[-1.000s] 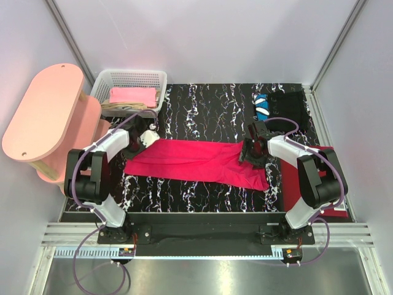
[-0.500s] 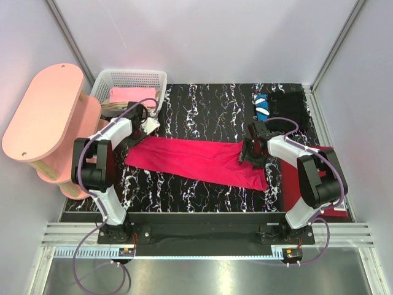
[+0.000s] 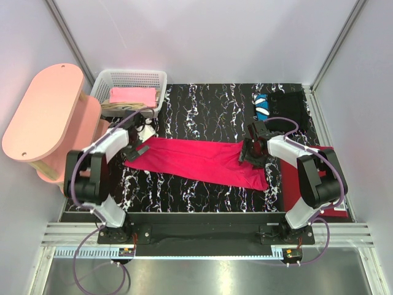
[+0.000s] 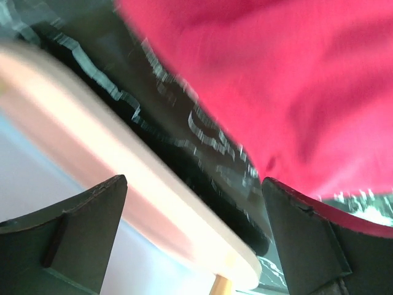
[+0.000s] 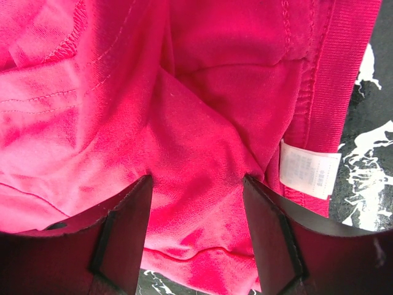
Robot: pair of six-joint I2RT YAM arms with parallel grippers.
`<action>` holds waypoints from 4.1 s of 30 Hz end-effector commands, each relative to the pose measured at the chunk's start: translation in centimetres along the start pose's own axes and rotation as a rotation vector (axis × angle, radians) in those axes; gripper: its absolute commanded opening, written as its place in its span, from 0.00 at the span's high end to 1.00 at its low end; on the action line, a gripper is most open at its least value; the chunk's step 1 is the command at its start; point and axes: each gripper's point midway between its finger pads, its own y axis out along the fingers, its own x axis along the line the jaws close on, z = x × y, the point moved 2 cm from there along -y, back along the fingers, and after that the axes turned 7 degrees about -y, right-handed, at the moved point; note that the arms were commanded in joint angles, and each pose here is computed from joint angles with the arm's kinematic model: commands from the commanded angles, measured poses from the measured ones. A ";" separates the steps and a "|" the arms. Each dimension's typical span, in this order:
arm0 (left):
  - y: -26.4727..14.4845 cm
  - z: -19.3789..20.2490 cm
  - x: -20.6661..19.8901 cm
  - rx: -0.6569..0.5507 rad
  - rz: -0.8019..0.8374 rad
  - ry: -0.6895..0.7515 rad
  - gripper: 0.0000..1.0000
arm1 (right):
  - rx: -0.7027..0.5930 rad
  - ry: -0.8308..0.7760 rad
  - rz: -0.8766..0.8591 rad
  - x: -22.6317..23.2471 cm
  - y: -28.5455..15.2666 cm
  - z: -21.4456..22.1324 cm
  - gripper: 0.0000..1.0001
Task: Fold and stack the t-shirts
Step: Fold the other side of the tshirt into a rectangle, then rotate the tshirt 75 degrees
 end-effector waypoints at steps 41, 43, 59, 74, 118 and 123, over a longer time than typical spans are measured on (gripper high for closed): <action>2.1 2.4 -9.2 -0.017 0.065 0.030 0.01 | -0.011 -0.013 0.054 0.1 1.4 -4.9 0.32; 2.1 3.4 -9.4 -0.012 0.053 0.030 0.01 | -0.018 -0.011 0.055 -0.1 1.6 -5.8 0.32; -4.5 3.9 -13.1 -0.095 0.313 -0.058 0.01 | 0.030 0.004 0.021 1.0 6.2 -12.3 0.34; -8.4 -1.3 -17.5 -0.138 0.635 -0.065 0.01 | -0.097 -0.063 -0.177 7.6 6.0 -25.3 0.39; -1.2 1.1 -11.8 -0.035 0.071 0.163 0.01 | 0.105 -0.078 -0.062 4.6 6.4 -13.4 0.38; -2.0 0.1 -14.5 -0.045 0.144 0.214 0.01 | 0.086 -0.048 -0.131 5.1 7.6 -16.6 0.38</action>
